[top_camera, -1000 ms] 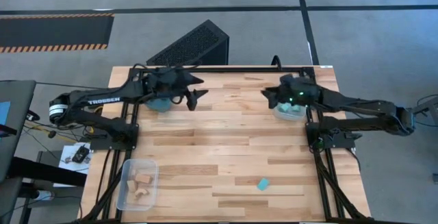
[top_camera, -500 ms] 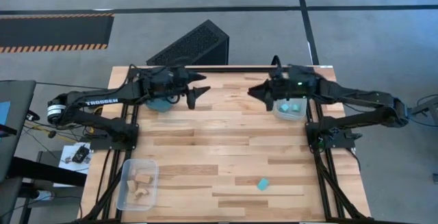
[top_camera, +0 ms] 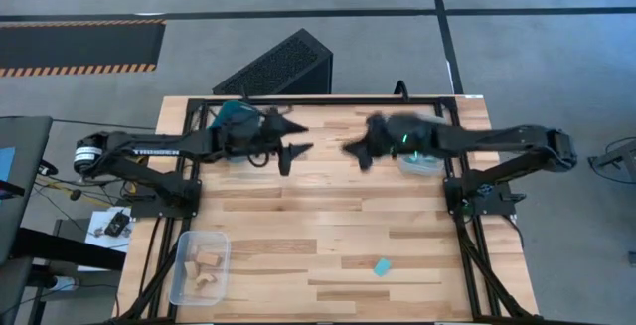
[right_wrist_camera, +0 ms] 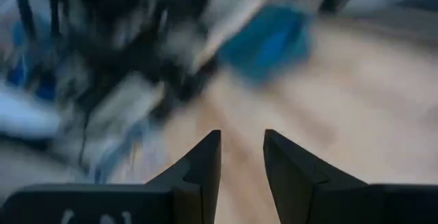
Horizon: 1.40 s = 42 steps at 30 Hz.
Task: Sort & place blocks by color
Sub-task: Put the light blue block into the gray bin
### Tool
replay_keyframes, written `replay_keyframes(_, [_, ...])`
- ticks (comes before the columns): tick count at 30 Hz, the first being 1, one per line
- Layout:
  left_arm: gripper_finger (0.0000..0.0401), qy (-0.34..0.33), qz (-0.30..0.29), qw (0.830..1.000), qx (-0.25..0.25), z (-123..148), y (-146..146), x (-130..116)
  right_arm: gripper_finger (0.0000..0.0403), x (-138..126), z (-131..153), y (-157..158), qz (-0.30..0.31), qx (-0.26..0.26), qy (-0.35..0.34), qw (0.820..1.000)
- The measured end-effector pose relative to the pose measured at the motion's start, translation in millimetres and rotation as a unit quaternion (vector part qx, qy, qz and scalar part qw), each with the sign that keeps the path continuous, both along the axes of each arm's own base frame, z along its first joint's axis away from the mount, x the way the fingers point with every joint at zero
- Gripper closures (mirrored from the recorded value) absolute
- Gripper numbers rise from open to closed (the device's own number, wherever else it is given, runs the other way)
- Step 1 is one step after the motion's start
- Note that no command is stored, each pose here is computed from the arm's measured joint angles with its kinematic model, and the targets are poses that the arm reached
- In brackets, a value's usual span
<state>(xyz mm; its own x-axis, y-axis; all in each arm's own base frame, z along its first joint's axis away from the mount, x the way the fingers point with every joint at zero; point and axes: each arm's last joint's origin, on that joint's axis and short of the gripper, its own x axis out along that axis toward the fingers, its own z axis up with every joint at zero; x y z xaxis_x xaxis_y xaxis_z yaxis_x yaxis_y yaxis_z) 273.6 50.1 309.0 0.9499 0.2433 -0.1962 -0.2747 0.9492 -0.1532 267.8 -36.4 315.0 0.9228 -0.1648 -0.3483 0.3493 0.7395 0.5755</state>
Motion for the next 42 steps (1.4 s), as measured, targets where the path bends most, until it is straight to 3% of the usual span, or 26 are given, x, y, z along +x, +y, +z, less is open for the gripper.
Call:
replay_keyframes(4, [0.0173,-0.042,0.008,0.999,0.001,14,10,-10,0.0269,-8,27,-21,-0.05,-0.037,-0.027,0.998])
replay_keyframes(8, [0.0173,-0.03,-0.031,0.999,-0.012,10,8,-7,0.027,-20,15,-16,-0.038,-0.034,0.046,0.998])
replay_keyframes(14, [0.0173,0.011,-0.116,0.993,-0.022,-8,-21,9,0.0271,-16,-35,34,0.031,0.019,0.15,0.988])
replay_keyframes(18, [0.0173,0.019,-0.129,0.991,-0.004,-12,-40,14,0.0271,-18,-64,73,0.002,0.053,0.234,0.971])
replay_keyframes(21, [0.0173,0.018,-0.137,0.99,0.006,-17,-47,22,0.0271,-22,-72,99,-0.017,0.073,0.247,0.966])
replay_keyframes(28, [0.0173,0.008,-0.187,0.982,-0.022,-54,-61,58,0.0271,-44,-84,150,-0.014,0.117,0.286,0.951])
replay_keyframes(35, [0.0173,-0.032,-0.2,0.979,0.011,-97,-83,94,0.027,-81,-95,167,-0.017,0.062,0.395,0.916])
replay_keyframes(38, [0.0173,-0.002,-0.213,0.977,0.026,-126,-91,108,0.0269,-87,-97,175,0.006,0.052,0.397,0.916])
replay_keyframes(42, [0.0173,0.027,-0.234,0.972,0.012,-155,-106,125,0.0273,-95,-112,194,0.088,0.076,0.381,0.917])
